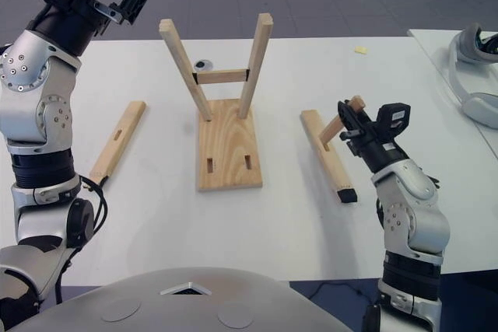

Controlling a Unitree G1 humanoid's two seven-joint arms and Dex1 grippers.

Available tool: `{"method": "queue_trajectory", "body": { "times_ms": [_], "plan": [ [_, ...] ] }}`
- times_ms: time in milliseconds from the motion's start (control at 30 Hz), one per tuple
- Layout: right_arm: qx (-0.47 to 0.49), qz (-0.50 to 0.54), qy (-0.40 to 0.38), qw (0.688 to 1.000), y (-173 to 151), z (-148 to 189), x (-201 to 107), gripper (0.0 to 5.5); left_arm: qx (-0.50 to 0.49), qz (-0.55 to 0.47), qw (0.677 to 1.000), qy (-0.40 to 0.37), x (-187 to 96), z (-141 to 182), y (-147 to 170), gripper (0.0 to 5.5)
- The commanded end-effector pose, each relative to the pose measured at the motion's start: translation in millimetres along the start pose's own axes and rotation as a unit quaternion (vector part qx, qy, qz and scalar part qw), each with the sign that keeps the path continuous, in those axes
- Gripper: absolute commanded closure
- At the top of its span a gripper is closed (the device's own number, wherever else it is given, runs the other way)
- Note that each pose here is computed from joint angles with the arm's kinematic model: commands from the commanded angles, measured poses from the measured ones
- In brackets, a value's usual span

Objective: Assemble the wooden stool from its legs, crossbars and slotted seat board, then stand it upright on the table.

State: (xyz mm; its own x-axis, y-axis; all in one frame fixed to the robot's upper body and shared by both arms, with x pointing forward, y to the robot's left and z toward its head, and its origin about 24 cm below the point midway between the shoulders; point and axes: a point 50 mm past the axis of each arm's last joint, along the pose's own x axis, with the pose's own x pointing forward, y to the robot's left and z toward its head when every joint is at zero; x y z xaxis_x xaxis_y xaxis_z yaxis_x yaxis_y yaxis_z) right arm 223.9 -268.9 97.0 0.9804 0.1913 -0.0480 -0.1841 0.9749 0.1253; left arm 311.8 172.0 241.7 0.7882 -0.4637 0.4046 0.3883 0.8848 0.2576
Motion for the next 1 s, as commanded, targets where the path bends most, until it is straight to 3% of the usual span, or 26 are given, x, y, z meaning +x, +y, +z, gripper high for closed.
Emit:
{"method": "queue_trajectory", "body": {
  "times_ms": [33,1000],
  "plan": [
    [-0.007,-0.031,0.002,0.999,-8,-3,0,5.08,-0.003,0.001,1.000,0.002,-1,-1,-2,0.10],
    [0.006,-0.001,0.016,1.000,3,-16,-7,5.08,0.000,-0.001,1.000,0.013,-4,-5,-3,0.10]
  ]
}}
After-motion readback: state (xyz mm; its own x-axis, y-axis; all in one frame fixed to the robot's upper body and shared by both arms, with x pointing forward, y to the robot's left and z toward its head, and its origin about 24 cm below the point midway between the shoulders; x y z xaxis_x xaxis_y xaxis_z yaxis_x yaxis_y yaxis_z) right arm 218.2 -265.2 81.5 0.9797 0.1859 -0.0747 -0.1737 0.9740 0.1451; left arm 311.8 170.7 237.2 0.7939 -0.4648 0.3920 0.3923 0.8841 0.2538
